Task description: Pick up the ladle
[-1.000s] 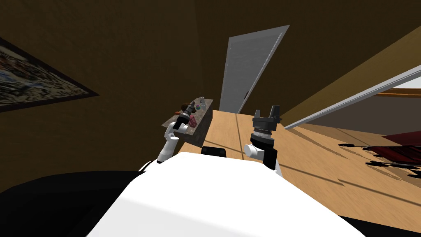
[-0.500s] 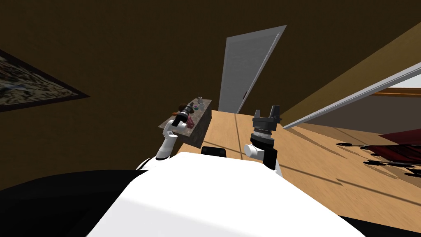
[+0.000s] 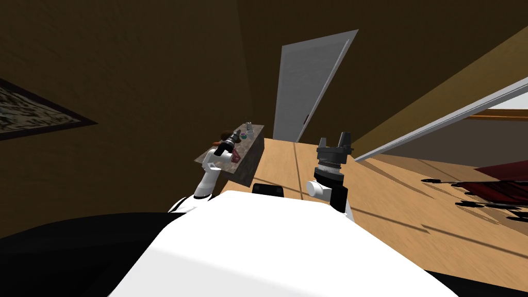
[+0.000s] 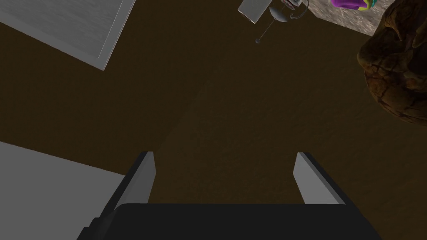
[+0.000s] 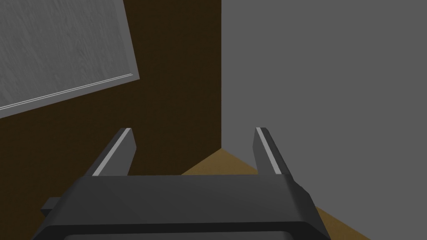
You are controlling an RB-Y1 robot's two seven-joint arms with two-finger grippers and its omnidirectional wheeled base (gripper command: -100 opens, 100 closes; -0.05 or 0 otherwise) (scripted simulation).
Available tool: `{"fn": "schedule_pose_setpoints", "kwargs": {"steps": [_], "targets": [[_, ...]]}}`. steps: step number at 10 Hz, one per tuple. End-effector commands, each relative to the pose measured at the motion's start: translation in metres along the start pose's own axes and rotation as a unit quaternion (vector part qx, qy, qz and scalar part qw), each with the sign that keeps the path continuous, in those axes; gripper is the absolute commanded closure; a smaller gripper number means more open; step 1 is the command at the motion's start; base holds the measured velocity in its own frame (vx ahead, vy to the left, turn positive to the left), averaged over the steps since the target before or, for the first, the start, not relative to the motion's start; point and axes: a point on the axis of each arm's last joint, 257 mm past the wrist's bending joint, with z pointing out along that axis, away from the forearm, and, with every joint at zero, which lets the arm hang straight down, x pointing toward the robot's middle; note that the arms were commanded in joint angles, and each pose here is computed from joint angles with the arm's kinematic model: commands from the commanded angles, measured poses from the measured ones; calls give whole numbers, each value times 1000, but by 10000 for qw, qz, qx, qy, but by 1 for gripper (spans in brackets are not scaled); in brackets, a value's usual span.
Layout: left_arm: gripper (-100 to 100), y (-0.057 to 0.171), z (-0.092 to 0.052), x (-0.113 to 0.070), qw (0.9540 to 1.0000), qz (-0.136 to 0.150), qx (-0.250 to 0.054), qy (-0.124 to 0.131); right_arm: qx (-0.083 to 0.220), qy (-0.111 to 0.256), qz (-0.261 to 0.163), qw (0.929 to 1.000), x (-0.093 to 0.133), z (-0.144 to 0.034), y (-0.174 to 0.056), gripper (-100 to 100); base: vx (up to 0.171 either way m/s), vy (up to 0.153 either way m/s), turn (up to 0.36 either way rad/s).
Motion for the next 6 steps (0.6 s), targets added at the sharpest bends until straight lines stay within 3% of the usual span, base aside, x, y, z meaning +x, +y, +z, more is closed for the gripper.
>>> {"fn": "schedule_pose_setpoints", "kwargs": {"steps": [1,3,6], "targets": [[-100,23,6,-8,9993,216,-314,44,0,0,0,10000,0,0,0,0,51,-77,-29],[-100,31,5,-3,9985,213,-477,138,0,0,0,10000,0,0,0,0,47,-47,-5],[-100,79,8,-20,9916,554,-1143,259,0,0,0,10000,0,0,0,0,71,-58,-20]]}}
